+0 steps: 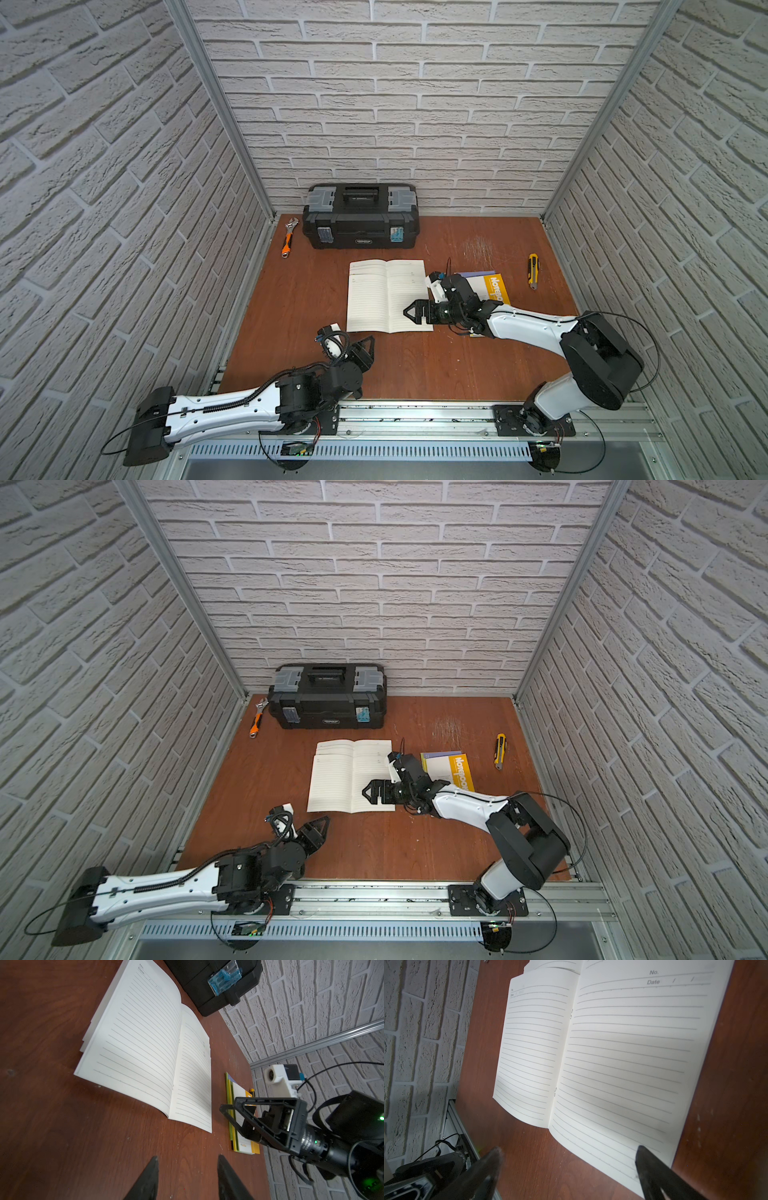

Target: Close the notebook

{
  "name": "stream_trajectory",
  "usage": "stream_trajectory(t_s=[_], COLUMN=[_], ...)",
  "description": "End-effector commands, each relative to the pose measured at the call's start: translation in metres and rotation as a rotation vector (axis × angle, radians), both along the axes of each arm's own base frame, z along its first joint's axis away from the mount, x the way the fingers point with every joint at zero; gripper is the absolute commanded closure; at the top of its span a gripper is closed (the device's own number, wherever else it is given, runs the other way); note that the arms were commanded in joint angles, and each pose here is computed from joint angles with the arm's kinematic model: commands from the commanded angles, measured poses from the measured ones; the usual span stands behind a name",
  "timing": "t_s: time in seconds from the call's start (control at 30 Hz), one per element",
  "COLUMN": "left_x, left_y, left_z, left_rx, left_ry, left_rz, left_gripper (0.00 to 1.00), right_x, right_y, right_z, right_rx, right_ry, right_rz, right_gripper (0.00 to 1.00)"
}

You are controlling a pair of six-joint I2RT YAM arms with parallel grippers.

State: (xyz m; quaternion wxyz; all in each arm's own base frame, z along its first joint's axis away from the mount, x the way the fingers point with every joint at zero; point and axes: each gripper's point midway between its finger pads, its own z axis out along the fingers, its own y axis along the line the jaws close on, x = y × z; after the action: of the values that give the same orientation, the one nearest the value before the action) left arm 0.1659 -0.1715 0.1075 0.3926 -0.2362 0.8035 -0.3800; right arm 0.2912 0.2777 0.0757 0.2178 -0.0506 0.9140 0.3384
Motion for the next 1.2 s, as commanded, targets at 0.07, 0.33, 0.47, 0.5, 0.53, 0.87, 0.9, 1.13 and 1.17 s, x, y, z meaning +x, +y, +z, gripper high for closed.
stream_trajectory(t_s=[0.07,0.33,0.47,0.5,0.53,0.87,0.9,1.13,1.17], left_x=[-0.004,-0.006,0.001,0.003,0.004,0.023,0.025,0.030,0.030], left_y=[0.016,0.012,0.007,0.003,0.001,-0.011,-0.011,-0.015,-0.014], left_z=[-0.004,-0.026,-0.026,-0.028,-0.031,-0.045,-0.042,-0.031,-0.031], left_rx=[0.093,0.071,0.095,0.091,0.087,0.055,0.058,0.063,0.064], left_ry=[0.010,0.075,0.084,0.090,0.098,0.092,0.085,0.056,0.056], left_rz=[-0.068,-0.114,-0.095,-0.098,-0.096,-0.064,-0.058,-0.060,-0.058], left_gripper=[0.53,0.54,0.53,0.53,0.53,0.50,0.50,0.50,0.50], right_x=[0.015,0.015,0.014,0.014,0.014,0.008,0.007,0.007,0.007], right_y=[0.012,0.016,0.017,0.016,0.016,0.011,0.011,0.011,0.012], right_z=[0.008,-0.009,-0.017,-0.018,-0.020,-0.032,-0.032,-0.031,-0.031], right_rx=[0.034,0.031,0.020,0.016,0.009,-0.024,-0.026,-0.023,-0.022], right_ry=[-0.053,-0.023,-0.011,-0.009,-0.005,0.028,0.031,0.030,0.031], right_rz=[-0.011,-0.010,-0.010,-0.009,-0.008,-0.007,-0.006,-0.004,-0.004], right_gripper=[0.00,0.00,0.00,0.00,0.00,0.00,0.00,0.00,0.00])
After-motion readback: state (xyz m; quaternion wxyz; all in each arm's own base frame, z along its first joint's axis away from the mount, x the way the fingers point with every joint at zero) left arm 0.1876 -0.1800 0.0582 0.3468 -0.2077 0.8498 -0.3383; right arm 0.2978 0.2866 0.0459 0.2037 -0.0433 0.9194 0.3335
